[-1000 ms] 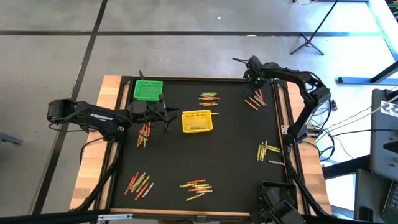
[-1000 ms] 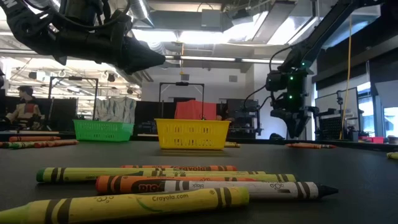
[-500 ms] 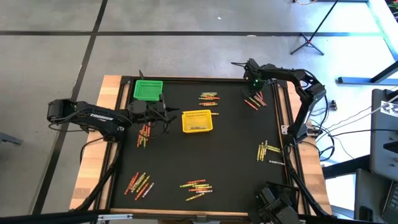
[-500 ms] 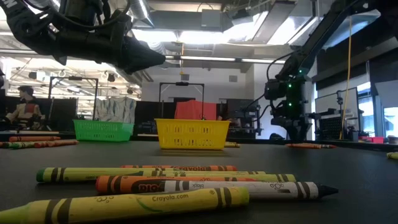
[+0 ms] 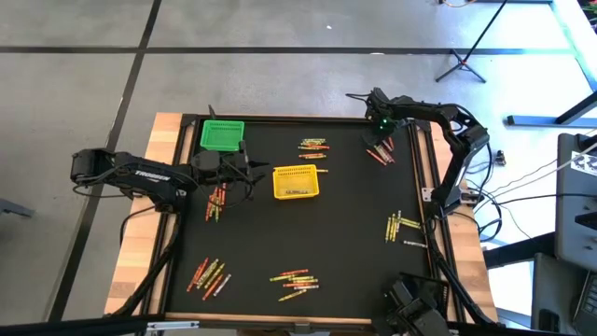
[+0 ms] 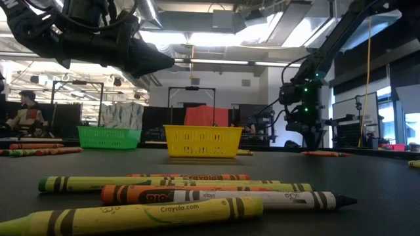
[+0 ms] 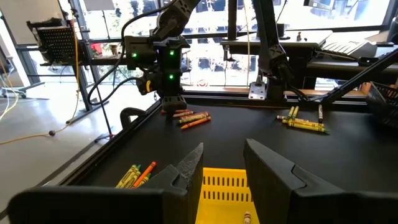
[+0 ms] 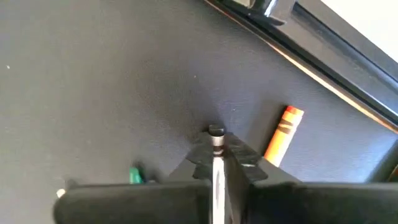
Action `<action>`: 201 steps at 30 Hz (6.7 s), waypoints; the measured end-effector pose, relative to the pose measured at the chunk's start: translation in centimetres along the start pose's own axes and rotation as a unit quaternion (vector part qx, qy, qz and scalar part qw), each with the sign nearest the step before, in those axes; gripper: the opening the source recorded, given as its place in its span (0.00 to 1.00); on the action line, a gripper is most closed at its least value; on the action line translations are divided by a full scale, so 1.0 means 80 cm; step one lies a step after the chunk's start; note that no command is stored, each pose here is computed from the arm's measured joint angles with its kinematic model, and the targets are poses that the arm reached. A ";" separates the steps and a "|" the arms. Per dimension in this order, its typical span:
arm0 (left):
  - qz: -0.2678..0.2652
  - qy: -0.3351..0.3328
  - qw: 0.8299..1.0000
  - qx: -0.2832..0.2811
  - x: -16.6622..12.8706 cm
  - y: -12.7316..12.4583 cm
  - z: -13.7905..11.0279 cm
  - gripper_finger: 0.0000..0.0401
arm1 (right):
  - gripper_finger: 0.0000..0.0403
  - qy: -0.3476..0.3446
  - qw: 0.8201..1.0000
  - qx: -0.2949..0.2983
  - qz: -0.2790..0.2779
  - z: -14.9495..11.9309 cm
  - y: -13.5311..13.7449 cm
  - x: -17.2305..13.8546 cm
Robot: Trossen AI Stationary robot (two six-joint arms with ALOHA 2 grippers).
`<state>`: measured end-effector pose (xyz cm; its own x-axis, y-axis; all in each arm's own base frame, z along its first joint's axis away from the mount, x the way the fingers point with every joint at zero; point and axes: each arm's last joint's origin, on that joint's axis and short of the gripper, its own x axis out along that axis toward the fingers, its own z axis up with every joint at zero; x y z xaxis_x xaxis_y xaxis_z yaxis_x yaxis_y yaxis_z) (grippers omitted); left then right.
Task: Sort crayons
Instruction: Put the black crayon into the yellow bin, then put the orange crayon into the green bin
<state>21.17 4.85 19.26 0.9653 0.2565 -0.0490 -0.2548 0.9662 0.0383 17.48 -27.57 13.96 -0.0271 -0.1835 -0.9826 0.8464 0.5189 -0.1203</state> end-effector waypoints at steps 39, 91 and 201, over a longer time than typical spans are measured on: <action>0.001 -0.012 1.000 0.000 0.000 0.000 0.003 0.26 | 0.05 -0.383 0.837 -0.311 0.235 -0.031 0.246 -0.192; 0.003 -0.021 1.000 -0.001 0.000 0.000 0.005 0.26 | 0.30 -0.272 0.892 -0.348 0.101 -0.142 0.206 -0.184; -0.038 0.002 0.999 0.026 0.105 -0.021 -0.004 0.36 | 0.04 -0.605 0.640 -0.355 0.313 -0.124 0.258 -0.121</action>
<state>29.65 5.39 18.44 0.9814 0.1829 -0.0584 -0.1776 0.9803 0.0858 29.93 -6.80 19.62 0.9948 -0.0447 -0.0918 0.0242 0.9768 -0.2128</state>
